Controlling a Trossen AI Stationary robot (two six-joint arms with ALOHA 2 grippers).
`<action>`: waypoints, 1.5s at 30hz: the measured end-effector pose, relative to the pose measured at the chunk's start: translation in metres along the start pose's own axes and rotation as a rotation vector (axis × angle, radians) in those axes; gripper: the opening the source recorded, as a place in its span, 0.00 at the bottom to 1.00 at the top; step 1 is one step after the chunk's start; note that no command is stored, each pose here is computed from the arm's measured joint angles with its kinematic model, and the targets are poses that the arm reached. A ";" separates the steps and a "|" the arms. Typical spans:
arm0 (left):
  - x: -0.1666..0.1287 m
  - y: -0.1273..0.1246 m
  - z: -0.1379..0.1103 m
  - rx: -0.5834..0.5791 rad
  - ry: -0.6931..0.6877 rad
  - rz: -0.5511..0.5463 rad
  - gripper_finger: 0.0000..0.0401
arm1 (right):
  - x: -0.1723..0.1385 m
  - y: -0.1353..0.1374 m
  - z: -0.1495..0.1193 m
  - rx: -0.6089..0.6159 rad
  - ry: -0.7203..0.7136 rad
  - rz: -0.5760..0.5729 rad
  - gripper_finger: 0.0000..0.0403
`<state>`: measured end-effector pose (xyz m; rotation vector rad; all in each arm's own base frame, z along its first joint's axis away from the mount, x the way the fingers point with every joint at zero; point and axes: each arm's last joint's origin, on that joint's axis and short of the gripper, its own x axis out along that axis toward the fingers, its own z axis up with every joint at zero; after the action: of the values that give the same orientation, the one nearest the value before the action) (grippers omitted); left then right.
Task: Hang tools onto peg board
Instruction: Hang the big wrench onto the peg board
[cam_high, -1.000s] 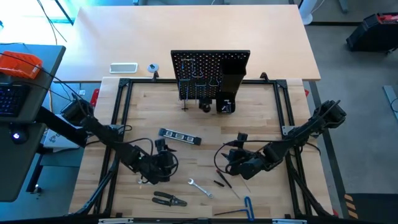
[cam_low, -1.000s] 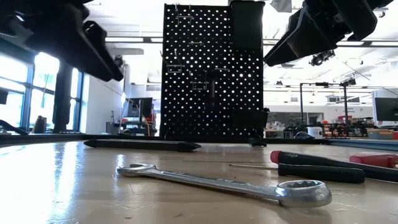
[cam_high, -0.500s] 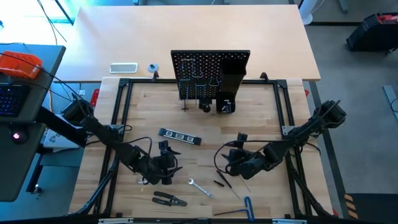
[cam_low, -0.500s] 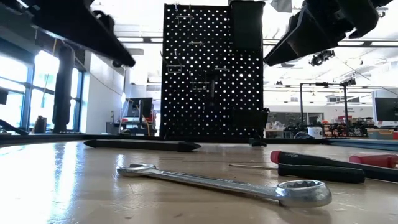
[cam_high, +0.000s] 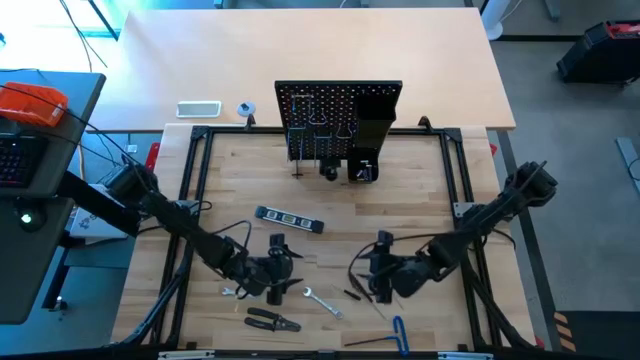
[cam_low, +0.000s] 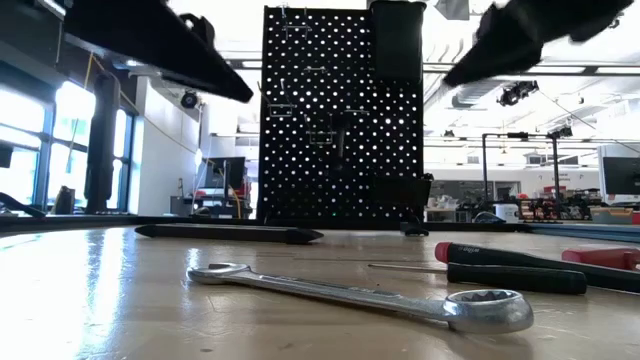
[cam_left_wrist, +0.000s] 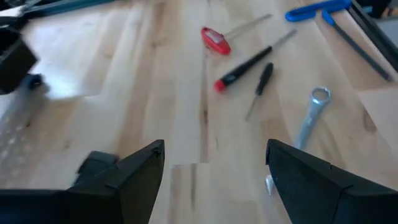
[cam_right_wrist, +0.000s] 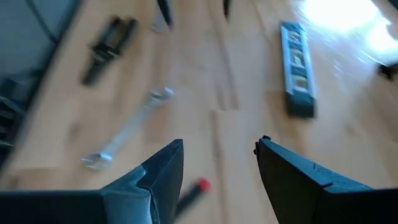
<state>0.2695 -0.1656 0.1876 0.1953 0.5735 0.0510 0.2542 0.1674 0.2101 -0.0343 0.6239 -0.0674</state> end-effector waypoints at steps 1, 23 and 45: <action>0.004 -0.003 -0.002 0.011 0.000 -0.013 0.69 | -0.002 0.004 0.001 0.007 -0.019 0.020 0.49; 0.063 -0.032 -0.036 0.034 -0.007 -0.253 0.69 | 0.057 0.066 -0.042 -0.036 -0.070 0.322 0.49; 0.064 -0.034 -0.031 -0.014 -0.069 -0.259 0.69 | 0.059 0.077 -0.044 -0.027 -0.155 0.354 0.30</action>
<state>0.3060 -0.1869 0.1218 0.1071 0.5257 -0.2019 0.2803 0.2397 0.1365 0.0445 0.4688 0.2838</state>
